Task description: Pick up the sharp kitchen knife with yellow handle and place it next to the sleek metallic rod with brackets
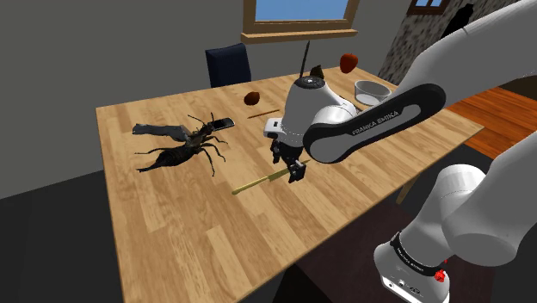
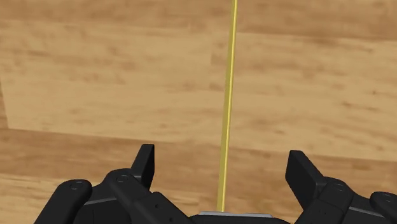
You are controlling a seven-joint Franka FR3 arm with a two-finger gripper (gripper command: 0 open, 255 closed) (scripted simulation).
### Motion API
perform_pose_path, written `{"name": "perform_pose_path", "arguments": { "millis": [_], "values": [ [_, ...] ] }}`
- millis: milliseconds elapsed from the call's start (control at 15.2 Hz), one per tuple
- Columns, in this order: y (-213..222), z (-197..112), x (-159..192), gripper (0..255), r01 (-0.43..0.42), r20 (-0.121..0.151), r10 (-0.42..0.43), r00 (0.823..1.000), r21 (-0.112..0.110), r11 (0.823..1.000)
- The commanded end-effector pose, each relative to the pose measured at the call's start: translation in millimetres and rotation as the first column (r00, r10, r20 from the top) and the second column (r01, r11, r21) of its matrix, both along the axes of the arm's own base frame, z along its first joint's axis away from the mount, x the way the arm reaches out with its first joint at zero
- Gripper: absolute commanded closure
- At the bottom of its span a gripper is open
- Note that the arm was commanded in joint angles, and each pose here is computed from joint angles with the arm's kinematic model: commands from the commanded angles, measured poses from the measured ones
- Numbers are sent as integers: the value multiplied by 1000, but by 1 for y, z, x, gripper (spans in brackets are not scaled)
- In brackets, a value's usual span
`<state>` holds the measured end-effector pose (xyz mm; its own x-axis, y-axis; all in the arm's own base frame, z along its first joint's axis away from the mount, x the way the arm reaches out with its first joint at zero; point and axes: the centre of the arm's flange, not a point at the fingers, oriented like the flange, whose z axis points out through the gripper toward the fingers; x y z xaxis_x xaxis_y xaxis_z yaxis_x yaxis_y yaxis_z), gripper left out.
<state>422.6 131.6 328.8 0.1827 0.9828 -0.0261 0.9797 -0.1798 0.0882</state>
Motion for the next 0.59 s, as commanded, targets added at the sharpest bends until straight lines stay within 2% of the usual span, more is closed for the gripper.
{"name": "perform_pose_path", "arguments": {
  "millis": [0, 66, 528],
  "values": [
    [0, 0, 0, 0, 0, 0, 0, 1000, 0, 1000],
    [0, 0, 0, 255, 0, 0, 0, 1000, 0, 1000],
    [0, 0, 0, 255, 0, 0, 0, 1000, 0, 1000]
  ]
}}
